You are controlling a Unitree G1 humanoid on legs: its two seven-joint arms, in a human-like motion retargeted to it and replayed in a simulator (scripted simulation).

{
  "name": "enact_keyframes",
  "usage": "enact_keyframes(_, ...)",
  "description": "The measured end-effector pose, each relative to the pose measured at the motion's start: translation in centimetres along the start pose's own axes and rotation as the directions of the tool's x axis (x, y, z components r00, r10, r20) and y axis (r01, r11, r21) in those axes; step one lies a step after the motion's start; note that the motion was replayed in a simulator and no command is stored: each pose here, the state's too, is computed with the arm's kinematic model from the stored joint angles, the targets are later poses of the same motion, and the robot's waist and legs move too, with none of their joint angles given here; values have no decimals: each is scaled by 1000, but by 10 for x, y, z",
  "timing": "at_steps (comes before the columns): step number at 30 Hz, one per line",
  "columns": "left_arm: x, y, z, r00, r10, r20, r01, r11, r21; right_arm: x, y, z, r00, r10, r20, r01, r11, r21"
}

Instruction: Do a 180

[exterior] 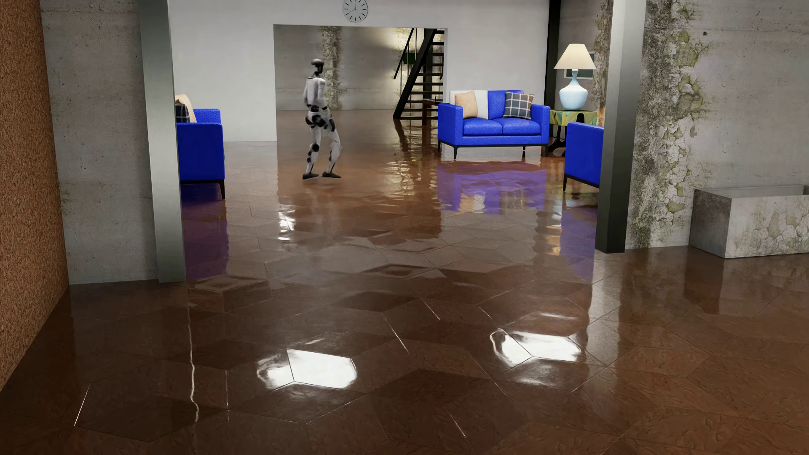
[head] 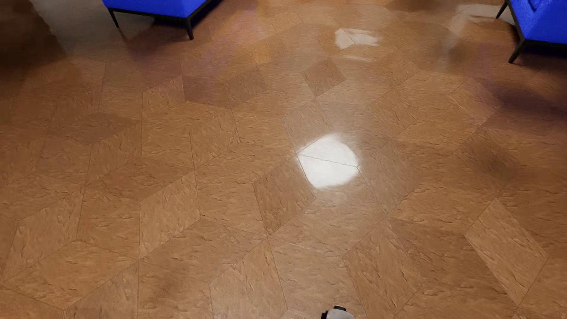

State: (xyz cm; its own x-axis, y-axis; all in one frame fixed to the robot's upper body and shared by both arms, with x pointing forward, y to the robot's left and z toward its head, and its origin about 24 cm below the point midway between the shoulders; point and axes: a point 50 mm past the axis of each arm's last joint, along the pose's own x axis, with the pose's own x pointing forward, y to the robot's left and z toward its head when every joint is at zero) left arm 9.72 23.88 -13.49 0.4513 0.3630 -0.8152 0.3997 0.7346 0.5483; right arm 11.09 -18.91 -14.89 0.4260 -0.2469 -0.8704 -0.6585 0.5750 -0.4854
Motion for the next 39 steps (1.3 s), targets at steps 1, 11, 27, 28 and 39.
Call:
enact_keyframes(1, 1, -1, -2, 1000, 3, -28, -3, 1000, -25, 0, -5, 3, 1000, -20, 22, 21, 999, -45)
enact_keyframes(11, -29, -67, -53, 959, -183, -218, 143, 972, -188, 10, -7, 12, 989, 131, -68, -145, 948, -284)
enact_keyframes(27, 7, 18, 25, 996, -17, 84, 7, 992, 126, 9, -81, 47, 968, -213, 131, 215, 977, -1)
enact_keyframes(28, 8, 22, 40, 992, 2, 127, -19, 991, 136, 10, -73, 33, 976, -204, 81, 202, 979, 25)
enact_keyframes(39, -2, 31, 75, 954, 84, 289, -93, 996, 16, -26, 84, -60, 886, 378, -270, -269, 892, 364)
